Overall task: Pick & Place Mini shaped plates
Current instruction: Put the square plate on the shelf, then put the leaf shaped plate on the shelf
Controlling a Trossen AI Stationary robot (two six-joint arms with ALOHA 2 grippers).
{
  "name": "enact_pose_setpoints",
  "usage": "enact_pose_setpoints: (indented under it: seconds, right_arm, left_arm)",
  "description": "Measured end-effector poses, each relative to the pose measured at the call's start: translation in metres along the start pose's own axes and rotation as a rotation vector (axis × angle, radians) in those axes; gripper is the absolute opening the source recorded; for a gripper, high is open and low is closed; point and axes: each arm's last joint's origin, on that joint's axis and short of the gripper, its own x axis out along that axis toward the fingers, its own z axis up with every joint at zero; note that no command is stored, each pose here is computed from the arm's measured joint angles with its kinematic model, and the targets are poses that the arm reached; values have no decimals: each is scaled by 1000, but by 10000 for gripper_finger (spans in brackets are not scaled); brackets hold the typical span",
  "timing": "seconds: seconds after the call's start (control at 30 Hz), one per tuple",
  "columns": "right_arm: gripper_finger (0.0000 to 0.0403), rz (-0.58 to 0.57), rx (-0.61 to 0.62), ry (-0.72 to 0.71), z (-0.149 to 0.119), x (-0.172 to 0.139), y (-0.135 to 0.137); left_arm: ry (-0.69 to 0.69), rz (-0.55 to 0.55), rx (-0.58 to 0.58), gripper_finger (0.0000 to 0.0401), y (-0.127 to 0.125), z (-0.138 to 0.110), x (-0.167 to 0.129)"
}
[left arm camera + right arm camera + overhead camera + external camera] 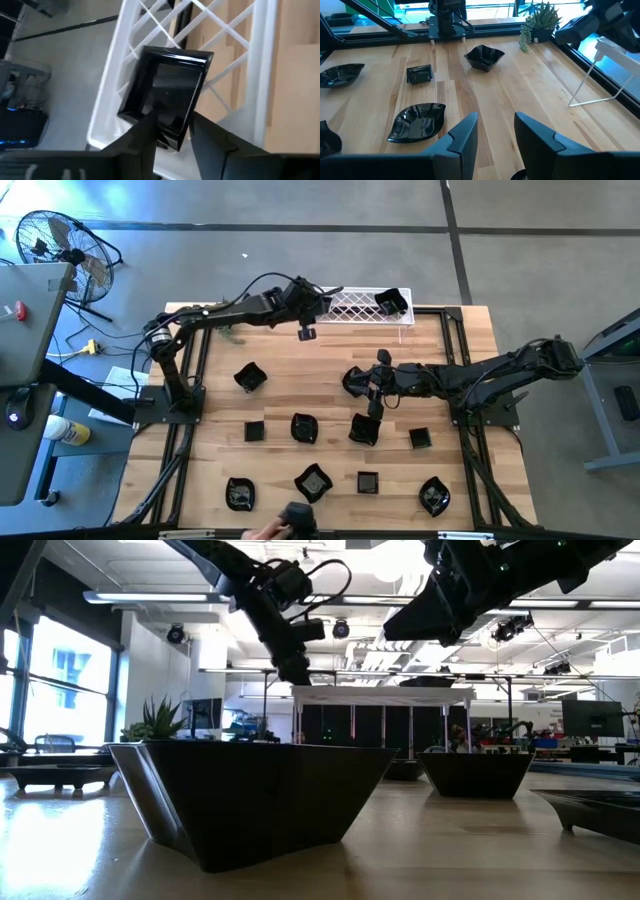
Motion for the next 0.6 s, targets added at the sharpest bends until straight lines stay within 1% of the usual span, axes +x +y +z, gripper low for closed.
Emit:
enact_pose_setpoints:
  seconds: [0.1, 0.27, 0.47, 0.53, 0.6]
  right_arm:
    - [123, 0, 0, 0, 0, 0, 0]
    - [123, 0, 0, 0, 0, 0, 0]
    - [123, 0, 0, 0, 0, 0, 0]
    - [123, 7, 0, 1, 0, 0, 0]
    - [123, 16, 0, 2, 0, 0, 0]
  left_arm:
    - [-30, -10, -6, 117, 6, 8, -5]
    - [-58, -79, -26, 118, 13, 18, -15]
    - [-65, -142, -47, 117, 12, 19, -18]
    - [-67, -143, -60, 111, 13, 19, -18]
    - [-64, -139, -70, 95, 13, 19, -18]
